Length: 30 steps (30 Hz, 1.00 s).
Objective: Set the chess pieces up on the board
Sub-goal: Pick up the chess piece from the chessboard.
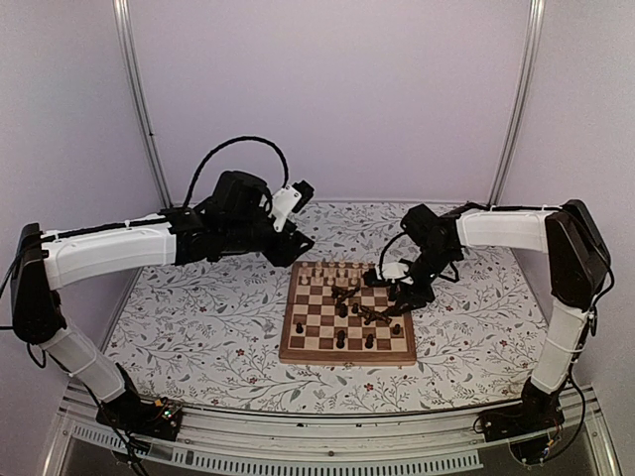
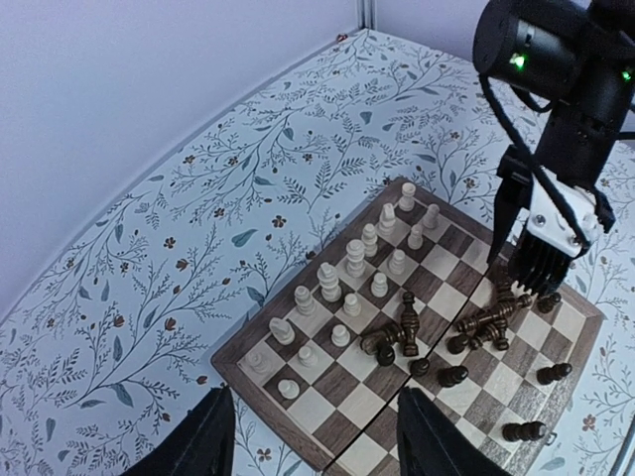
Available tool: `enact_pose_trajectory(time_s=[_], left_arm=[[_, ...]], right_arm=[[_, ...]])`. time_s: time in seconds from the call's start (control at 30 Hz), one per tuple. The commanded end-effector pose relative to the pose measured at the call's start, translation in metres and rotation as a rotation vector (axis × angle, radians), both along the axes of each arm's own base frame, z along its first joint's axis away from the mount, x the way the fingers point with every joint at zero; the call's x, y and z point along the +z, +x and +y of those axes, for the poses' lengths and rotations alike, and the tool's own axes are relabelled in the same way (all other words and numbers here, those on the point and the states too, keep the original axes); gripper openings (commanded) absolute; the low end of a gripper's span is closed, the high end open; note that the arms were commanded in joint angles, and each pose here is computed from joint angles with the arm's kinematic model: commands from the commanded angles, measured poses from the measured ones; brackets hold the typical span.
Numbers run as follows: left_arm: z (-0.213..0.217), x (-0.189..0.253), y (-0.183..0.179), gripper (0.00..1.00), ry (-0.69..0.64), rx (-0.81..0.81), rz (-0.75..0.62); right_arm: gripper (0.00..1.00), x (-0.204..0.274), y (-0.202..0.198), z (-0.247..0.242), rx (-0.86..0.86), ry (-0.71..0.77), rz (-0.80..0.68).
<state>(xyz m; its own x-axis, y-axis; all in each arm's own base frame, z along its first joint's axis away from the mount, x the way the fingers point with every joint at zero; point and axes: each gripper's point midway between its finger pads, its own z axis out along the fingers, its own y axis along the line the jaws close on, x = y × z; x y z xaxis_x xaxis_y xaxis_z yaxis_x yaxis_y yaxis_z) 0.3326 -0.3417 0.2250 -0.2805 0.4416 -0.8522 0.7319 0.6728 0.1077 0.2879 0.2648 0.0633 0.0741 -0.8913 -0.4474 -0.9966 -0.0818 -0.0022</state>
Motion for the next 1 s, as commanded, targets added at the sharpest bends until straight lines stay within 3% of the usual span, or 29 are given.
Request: enact_pose_trajectory(time_s=[0.0,0.47,0.77,0.97], left_arm=[[-0.005,0.002,0.003,0.58,0.002,-0.014,-0.004],[-0.008,-0.005,0.002,0.58,0.01,-0.031,0.014],[-0.009,-0.01,0.002,0.58,0.018,-0.033,0.023],[-0.01,-0.013,0.002,0.58,0.022,-0.037,0.03]], right_arm=[[0.43,-0.012,0.0,-0.002,0.045,-0.04,0.005],[0.43,-0.032,-0.014,0.0,0.11,-0.091,0.003],[0.27,-0.036,-0.015,-0.002,0.106,-0.107,0.001],[0.24,-0.015,-0.02,0.0,0.124,-0.097,-0.022]])
